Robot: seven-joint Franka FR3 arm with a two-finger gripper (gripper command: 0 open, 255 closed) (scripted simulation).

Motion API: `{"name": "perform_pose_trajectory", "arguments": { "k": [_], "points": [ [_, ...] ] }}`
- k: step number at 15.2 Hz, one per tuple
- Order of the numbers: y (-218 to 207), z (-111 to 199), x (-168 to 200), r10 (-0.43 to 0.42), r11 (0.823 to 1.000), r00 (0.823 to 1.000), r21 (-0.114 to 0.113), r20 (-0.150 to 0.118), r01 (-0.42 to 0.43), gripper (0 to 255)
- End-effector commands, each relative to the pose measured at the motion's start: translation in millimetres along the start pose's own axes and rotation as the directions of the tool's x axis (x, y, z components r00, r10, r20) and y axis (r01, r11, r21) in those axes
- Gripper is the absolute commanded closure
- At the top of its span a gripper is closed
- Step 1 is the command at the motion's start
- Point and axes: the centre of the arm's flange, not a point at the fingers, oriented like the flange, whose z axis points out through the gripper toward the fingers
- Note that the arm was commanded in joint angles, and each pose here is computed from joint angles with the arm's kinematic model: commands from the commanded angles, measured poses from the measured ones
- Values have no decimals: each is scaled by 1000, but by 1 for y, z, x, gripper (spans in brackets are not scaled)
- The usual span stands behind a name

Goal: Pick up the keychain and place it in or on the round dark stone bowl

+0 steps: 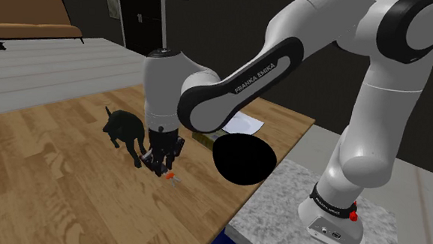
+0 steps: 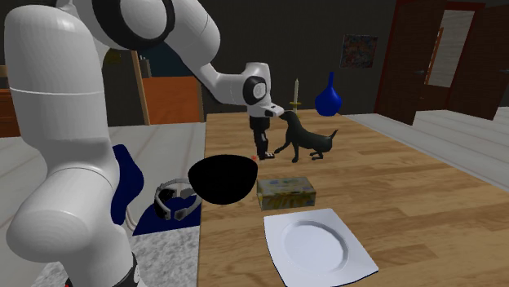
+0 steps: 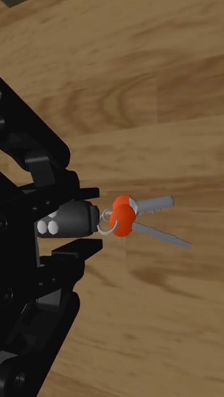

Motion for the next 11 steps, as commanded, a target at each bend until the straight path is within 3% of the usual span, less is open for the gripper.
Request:
{"name": "perform_pose_trajectory", "arguments": {
  "k": [1, 11],
  "points": [
    [-1, -11, 0, 0, 1000, 1000, 0, 0, 0, 255],
    [-1, -64, 3, 0, 1000, 1000, 0, 0, 0, 255]
  ]
}}
